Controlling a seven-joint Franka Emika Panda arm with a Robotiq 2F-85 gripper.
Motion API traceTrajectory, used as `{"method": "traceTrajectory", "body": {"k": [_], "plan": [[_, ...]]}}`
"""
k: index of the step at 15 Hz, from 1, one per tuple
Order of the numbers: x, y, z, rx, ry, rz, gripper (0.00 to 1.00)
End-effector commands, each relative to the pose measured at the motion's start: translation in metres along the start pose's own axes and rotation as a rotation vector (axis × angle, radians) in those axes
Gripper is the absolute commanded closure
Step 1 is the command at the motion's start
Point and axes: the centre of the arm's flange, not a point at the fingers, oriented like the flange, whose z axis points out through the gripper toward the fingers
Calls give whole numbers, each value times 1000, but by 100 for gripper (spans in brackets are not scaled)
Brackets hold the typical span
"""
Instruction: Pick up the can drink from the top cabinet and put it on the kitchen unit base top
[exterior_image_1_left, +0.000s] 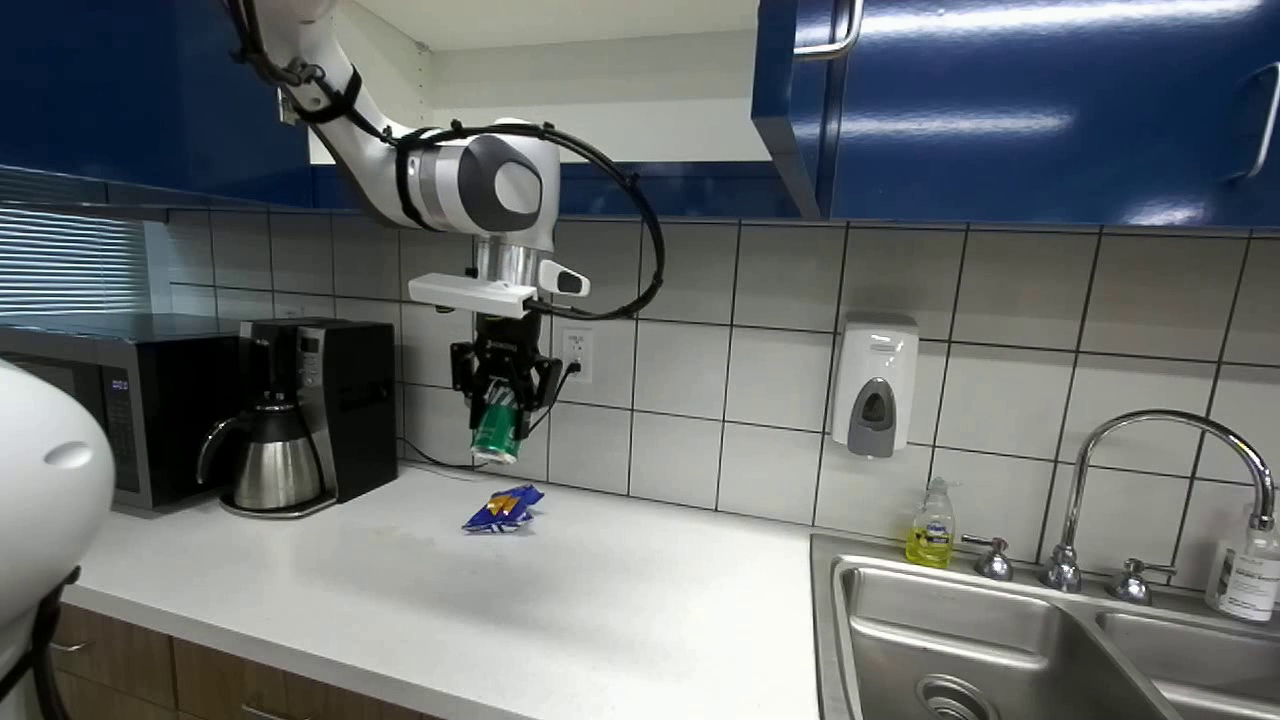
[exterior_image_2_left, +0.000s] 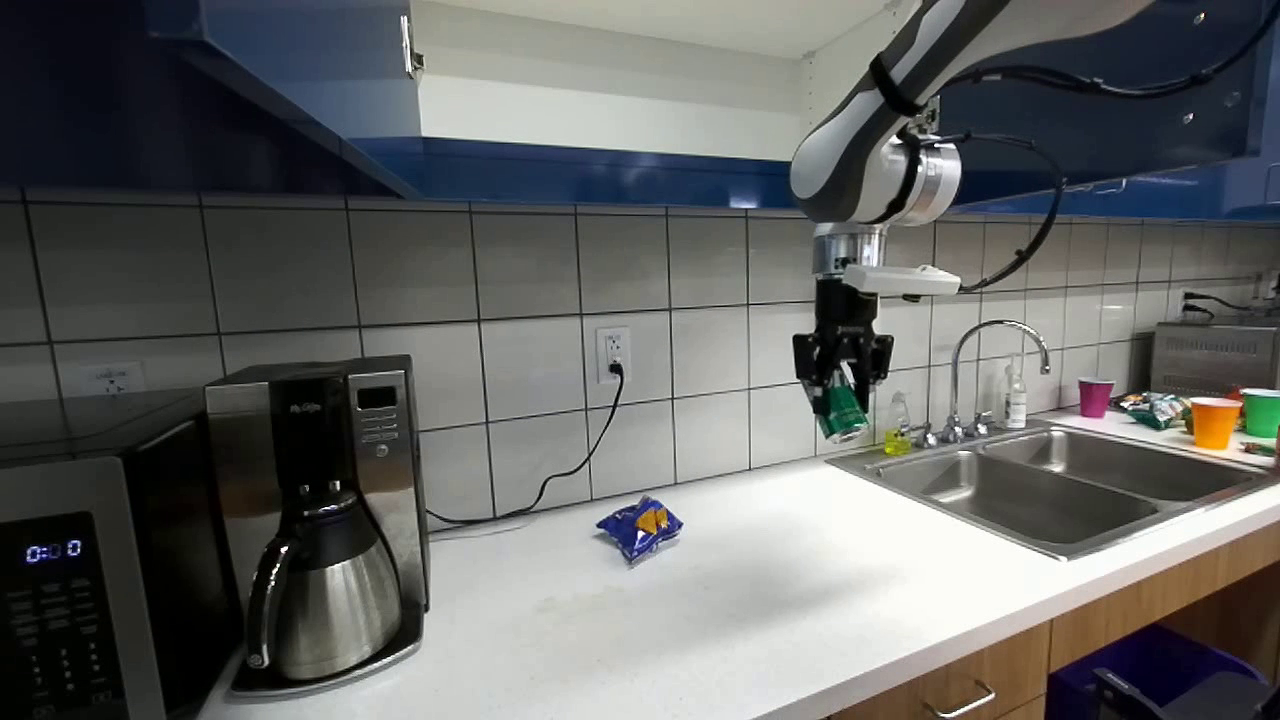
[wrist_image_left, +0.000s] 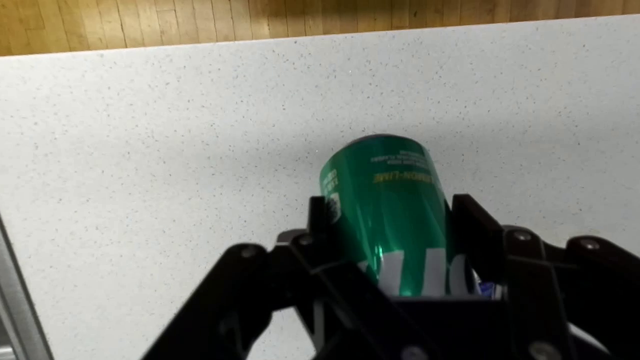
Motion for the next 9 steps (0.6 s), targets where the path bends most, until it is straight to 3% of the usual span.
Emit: {"method": "traceTrajectory", "body": {"k": [1, 9], "plan": [[6, 9, 18, 0, 18, -26, 61], [18, 14, 75, -2, 8, -42, 61]]}}
